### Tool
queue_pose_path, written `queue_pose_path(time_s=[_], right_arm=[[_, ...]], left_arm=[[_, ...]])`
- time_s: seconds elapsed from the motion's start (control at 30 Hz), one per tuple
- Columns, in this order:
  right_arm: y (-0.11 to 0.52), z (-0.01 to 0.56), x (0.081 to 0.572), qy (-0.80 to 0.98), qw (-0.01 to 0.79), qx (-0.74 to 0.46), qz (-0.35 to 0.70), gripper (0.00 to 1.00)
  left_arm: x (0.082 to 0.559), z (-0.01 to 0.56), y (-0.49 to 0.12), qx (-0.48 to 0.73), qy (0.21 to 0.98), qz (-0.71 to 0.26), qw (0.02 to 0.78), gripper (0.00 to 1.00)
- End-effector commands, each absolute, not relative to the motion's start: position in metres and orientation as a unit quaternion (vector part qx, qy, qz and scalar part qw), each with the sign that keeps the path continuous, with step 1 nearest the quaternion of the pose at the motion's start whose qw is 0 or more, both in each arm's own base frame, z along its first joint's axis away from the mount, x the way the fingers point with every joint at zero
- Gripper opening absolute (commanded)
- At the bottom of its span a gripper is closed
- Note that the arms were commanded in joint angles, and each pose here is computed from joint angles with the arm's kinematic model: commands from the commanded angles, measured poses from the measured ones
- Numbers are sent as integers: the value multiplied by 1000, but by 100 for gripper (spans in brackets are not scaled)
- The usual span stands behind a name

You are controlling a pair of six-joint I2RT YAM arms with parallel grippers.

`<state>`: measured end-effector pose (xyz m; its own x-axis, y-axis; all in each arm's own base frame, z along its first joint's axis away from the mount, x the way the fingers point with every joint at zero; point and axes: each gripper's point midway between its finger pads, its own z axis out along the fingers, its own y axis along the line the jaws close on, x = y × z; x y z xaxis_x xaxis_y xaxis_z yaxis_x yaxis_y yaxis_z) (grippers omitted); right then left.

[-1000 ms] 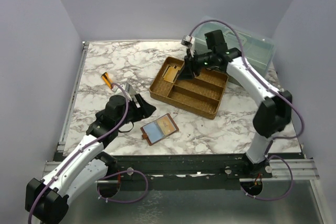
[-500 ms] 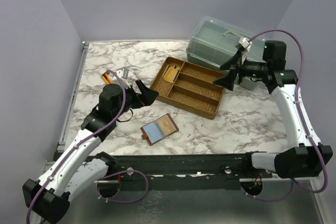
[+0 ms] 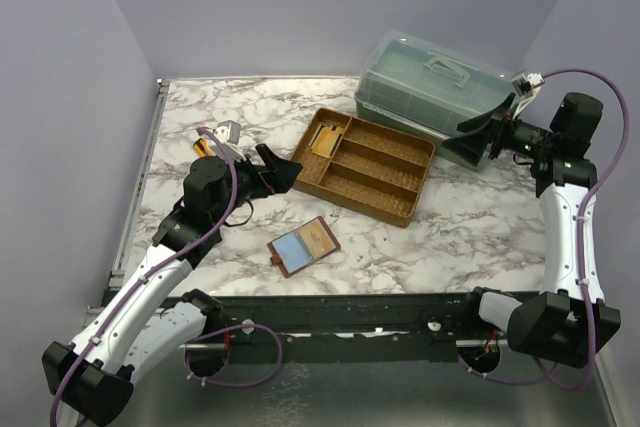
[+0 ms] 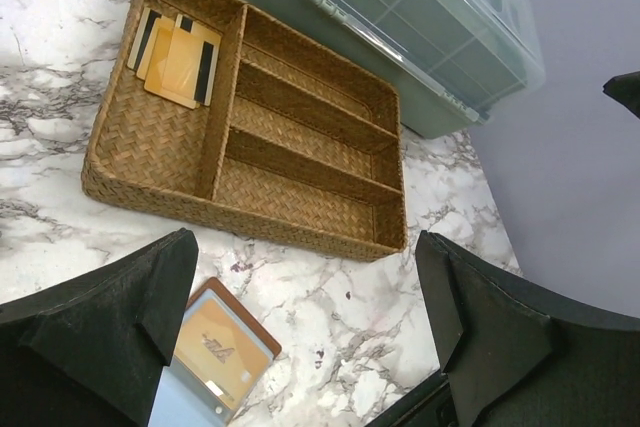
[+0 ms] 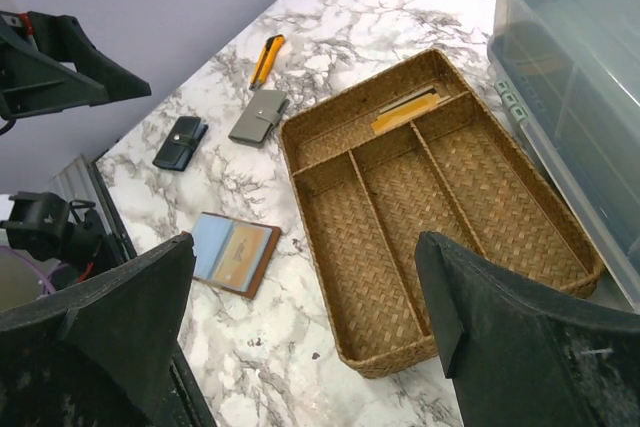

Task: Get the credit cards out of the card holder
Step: Reset both arms

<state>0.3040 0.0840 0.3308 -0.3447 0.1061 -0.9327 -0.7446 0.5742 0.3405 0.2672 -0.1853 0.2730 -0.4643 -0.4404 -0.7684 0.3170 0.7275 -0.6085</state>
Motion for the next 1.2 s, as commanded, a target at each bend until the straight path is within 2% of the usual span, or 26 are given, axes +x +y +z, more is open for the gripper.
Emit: queue_pose_path(time_s=[0.0, 0.47, 1.17], right_arm=[[79, 345, 304, 707, 542, -226, 395, 99], [56, 354, 319, 731, 550, -113, 389, 100], [52, 354, 316, 724, 553, -113, 396, 100]], left_arm=[[270, 271, -176, -54, 766, -354, 534, 99], [271, 268, -172, -47, 768, -341, 540, 99], [269, 259, -167, -55, 770, -335, 540, 99]])
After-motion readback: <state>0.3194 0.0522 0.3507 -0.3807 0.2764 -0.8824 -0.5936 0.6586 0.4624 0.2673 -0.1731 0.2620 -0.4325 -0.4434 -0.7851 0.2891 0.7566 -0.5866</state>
